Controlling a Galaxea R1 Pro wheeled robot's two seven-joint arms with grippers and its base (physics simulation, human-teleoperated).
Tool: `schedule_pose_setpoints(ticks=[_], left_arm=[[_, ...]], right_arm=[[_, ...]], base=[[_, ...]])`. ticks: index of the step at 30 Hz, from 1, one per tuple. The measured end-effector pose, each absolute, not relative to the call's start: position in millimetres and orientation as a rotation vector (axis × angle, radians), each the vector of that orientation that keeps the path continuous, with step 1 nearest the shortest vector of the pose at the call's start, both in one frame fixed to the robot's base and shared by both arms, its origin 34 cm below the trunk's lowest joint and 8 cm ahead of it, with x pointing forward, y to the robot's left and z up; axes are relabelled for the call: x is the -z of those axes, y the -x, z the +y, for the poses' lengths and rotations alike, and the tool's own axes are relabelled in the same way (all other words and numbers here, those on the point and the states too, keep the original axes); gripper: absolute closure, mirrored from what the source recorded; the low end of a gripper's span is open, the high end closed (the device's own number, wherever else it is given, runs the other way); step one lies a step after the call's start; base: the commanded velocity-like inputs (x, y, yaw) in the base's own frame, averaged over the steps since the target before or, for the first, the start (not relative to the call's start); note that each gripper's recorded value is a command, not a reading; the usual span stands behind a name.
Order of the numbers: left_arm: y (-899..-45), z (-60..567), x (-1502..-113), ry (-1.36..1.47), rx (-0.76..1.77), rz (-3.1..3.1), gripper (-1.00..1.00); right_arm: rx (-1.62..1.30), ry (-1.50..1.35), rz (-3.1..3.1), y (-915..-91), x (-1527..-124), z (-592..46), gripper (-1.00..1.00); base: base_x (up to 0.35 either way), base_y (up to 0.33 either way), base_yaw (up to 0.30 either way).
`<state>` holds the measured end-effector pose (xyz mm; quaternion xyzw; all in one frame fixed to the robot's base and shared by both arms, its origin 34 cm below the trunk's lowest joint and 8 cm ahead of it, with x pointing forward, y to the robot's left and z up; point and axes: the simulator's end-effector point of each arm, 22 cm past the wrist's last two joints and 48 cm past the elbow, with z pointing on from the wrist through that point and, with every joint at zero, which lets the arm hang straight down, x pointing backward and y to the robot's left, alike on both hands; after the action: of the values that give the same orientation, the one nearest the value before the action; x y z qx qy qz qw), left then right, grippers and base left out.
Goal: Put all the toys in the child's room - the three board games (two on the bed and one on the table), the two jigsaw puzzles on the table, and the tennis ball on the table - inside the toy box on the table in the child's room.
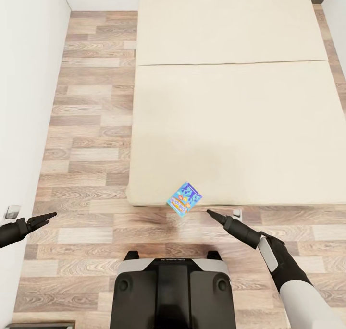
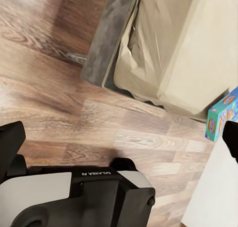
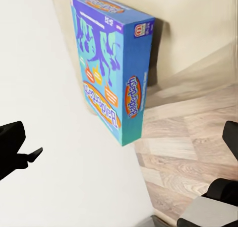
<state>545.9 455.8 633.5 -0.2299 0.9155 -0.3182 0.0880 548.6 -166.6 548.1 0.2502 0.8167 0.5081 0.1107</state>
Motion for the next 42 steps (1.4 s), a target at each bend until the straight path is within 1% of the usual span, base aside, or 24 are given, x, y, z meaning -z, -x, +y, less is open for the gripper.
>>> schedule_pose_setpoints(ticks=[25, 42], left_arm=[[-551.0, 455.5, -608.3, 0.683, 0.948, 2.725, -1.0], [-550.9, 455.4, -608.3, 0.683, 0.949, 2.726, -1.0]], right_arm=[[-1.466, -0.712, 2.388, -546.9, -517.0, -160.3, -1.0], [-1.444, -0.76, 2.403, -522.2, -503.8, -155.4, -1.0]], base=[[0.0, 0.0, 0.0], [0.0, 0.0, 0.0]])
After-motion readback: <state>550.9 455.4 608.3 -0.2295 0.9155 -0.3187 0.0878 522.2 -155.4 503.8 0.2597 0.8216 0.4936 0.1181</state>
